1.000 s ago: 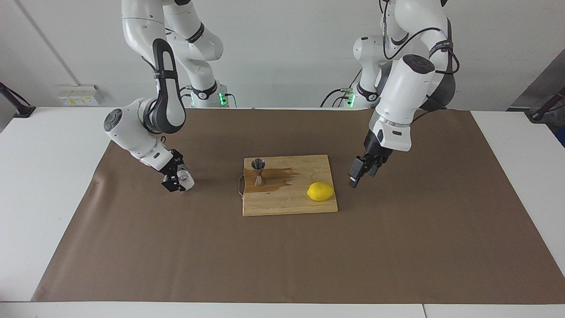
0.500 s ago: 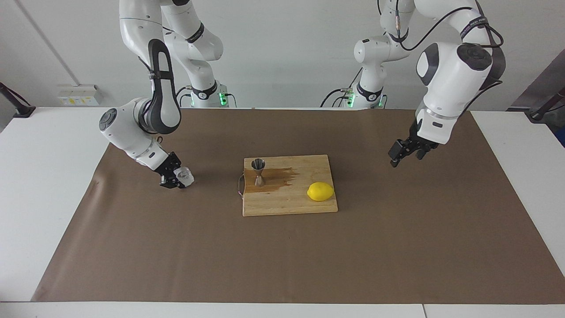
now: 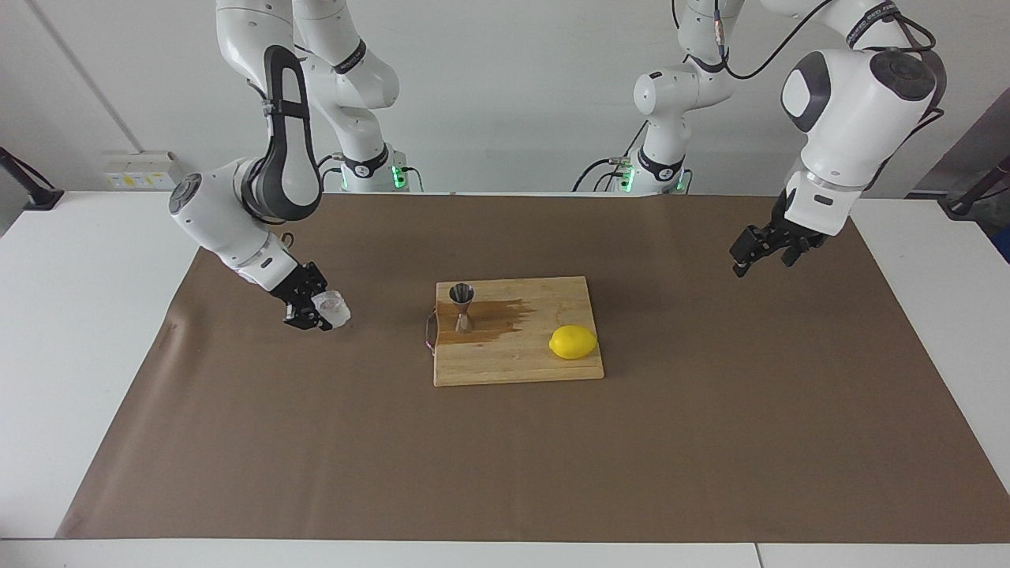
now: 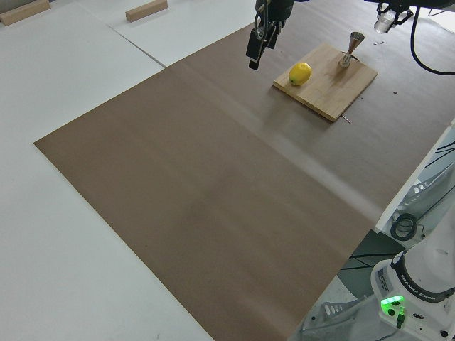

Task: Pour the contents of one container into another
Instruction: 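Grasp the clear glass with the right gripper and lift it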

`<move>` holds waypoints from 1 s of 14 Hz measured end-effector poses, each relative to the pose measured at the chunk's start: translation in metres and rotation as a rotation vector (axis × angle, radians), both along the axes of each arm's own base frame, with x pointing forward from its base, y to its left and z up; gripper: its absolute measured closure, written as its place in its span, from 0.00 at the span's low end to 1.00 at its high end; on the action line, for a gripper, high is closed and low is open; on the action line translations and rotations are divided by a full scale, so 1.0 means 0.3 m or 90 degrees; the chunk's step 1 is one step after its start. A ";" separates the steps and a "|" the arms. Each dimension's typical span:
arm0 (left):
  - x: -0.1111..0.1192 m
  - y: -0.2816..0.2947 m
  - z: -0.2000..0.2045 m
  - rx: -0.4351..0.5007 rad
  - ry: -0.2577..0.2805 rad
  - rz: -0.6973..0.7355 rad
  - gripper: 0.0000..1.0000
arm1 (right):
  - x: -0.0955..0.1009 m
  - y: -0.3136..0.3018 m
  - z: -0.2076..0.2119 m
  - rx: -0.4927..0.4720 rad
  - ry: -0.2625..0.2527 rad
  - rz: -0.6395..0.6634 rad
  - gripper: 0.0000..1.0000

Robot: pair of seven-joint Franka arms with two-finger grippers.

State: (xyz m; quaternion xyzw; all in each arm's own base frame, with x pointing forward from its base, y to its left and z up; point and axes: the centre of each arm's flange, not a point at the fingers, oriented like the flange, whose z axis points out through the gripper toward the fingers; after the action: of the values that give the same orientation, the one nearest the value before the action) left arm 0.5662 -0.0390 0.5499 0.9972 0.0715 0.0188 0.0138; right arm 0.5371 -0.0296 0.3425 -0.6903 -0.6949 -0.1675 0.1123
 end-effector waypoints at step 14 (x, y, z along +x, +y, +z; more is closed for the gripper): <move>-0.036 0.081 0.064 0.002 0.008 -0.092 0.00 | 0.062 0.649 0.311 -0.204 -0.010 -0.111 0.51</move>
State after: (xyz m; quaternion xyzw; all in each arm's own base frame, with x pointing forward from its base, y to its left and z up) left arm 0.5554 -0.0146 0.5691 0.9999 -0.0004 0.0116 0.0128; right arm 0.5558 0.1651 0.4359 -0.7557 -0.6510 -0.0689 -0.0195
